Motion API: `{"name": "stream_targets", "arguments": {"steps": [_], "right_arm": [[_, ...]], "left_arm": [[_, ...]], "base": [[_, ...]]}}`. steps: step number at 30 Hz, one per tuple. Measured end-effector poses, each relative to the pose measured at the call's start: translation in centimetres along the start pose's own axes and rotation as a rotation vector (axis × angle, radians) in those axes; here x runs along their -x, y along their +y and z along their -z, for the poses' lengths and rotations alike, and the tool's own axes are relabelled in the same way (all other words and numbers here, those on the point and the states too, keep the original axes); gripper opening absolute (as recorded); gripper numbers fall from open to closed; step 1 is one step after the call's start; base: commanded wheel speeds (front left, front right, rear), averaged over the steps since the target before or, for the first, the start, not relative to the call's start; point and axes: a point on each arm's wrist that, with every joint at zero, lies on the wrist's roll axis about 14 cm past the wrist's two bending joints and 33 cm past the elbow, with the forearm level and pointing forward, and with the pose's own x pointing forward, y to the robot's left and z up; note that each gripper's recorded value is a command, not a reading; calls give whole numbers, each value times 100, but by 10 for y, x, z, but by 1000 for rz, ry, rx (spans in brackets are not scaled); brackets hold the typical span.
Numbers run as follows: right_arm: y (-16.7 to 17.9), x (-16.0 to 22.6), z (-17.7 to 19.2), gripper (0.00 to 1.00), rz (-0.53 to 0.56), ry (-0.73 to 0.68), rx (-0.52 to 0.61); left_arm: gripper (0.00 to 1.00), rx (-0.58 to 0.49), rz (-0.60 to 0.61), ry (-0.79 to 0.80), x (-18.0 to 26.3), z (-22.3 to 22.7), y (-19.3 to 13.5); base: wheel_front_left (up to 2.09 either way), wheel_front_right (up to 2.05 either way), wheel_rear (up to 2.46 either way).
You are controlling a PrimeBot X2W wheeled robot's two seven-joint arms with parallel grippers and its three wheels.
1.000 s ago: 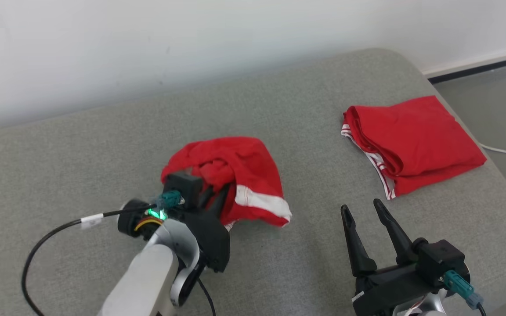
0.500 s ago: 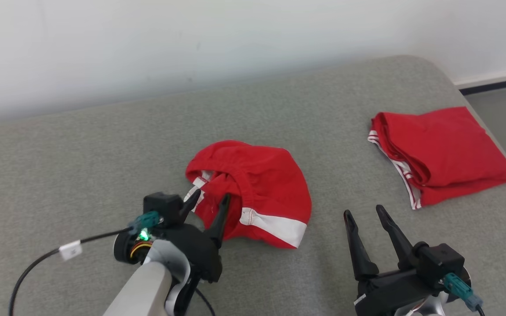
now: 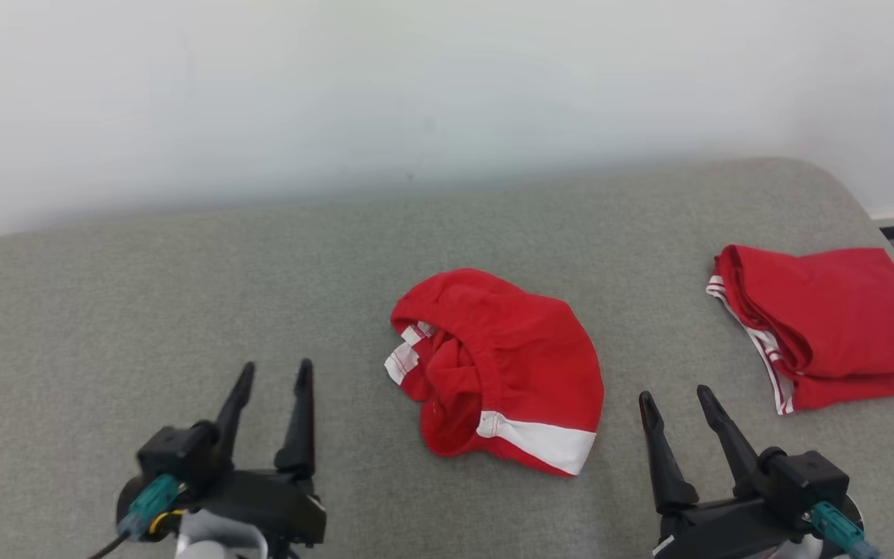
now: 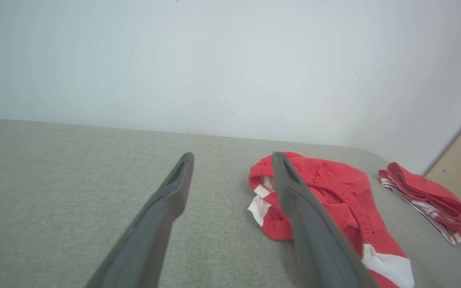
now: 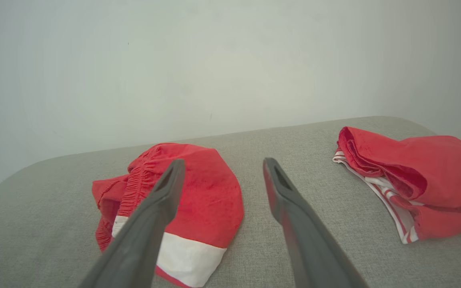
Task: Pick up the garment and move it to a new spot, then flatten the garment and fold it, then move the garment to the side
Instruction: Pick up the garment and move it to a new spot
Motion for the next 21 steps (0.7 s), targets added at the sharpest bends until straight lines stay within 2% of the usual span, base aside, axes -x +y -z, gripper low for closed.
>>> {"name": "stream_targets", "arguments": {"steps": [5, 10, 21], "right_arm": [[0, 0, -2, 100, -5, -14, 2], [-6, 2, -3, 100, 12, -33, 7], [-11, 13, 16, 100, 26, 5, 20]], "left_arm": [[100, -65, -102, -170, 24, -49, 21], [100, -155, -203, -222, 61, -61, 42], [100, -218, -293, -71, 104, -16, 74]], "base": [[0, 0, 0], [0, 0, 0], [0, 0, 0]]}}
